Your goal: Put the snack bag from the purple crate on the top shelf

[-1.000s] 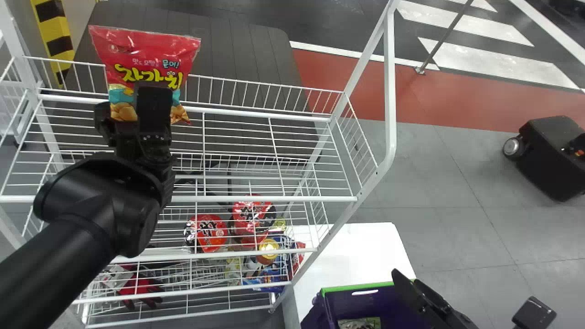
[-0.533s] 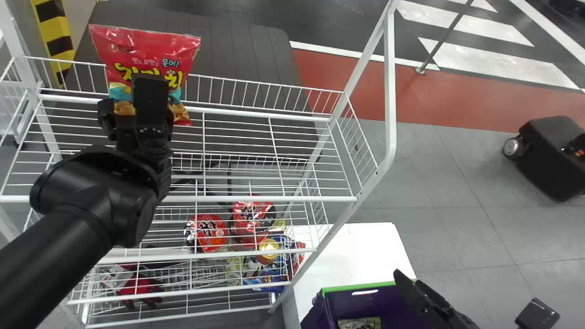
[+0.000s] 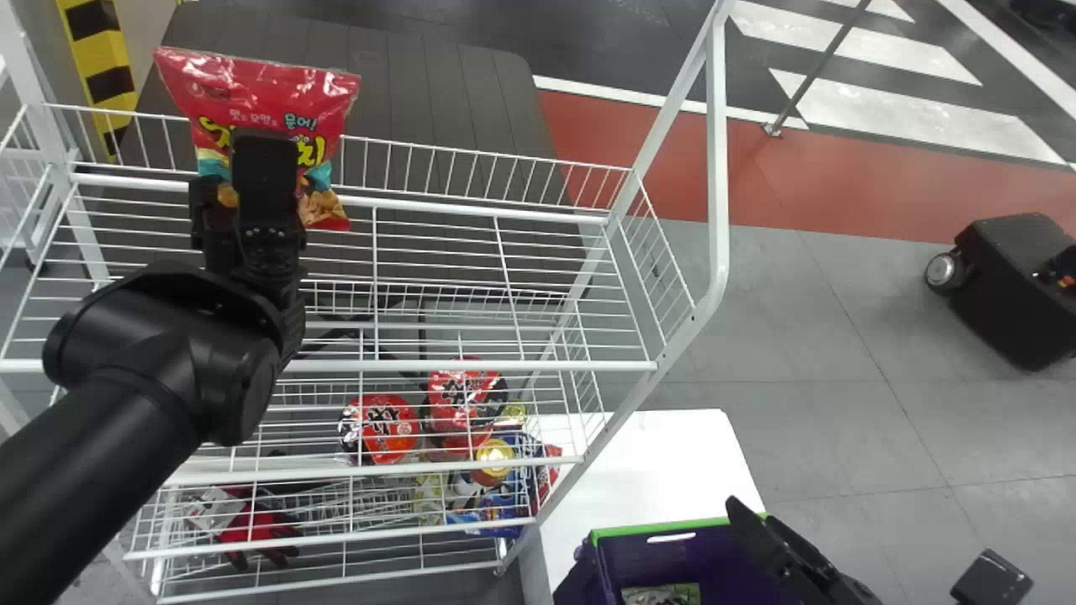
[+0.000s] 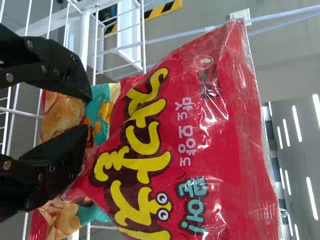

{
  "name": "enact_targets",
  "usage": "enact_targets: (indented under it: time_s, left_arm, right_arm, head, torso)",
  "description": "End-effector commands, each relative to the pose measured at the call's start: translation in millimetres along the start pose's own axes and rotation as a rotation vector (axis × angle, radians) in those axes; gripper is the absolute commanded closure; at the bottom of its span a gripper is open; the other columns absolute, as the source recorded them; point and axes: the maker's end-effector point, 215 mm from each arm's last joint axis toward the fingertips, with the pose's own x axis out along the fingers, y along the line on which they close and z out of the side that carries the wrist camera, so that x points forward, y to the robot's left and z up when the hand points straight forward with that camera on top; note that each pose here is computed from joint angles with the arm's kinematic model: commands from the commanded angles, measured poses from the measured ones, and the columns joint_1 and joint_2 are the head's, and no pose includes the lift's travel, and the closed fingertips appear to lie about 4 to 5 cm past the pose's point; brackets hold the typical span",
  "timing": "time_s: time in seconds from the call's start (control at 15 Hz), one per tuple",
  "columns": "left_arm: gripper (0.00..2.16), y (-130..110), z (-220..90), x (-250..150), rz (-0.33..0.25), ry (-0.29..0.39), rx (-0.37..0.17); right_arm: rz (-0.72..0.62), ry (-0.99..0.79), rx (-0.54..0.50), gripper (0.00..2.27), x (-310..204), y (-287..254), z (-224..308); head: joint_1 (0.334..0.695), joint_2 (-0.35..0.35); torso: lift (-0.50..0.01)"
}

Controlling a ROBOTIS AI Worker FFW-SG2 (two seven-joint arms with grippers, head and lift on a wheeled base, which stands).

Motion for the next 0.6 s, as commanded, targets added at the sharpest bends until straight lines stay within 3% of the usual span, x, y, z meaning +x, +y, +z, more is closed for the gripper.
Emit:
enact_targets:
  time_s: [0.0,0.27,0.53]
  left_arm:
    - [0.68,-1.0,0.5,-0.5,0.001,-0.002,0.002]
    - [0.25,-5.1,-5.8,-10.0,0.010,-0.002,0.028]
    - [0.22,-23.5,-19.0,-33.1,-0.027,0.058,0.102]
  right_arm:
    - [0.001,-0.003,0.003,0.09,-0.6,-0.1,1.2]
    - [-0.003,-0.003,0.006,0.09,-1.7,-2.5,0.7]
    - [-0.006,-0.002,0.007,0.09,-2.3,-4.1,0.5]
  head:
    - [0.695,-0.350]
    - [0.695,-0.350]
    - [0.695,-0.350]
  torso:
    - [0.000]
    - [0.000]
    - [0.000]
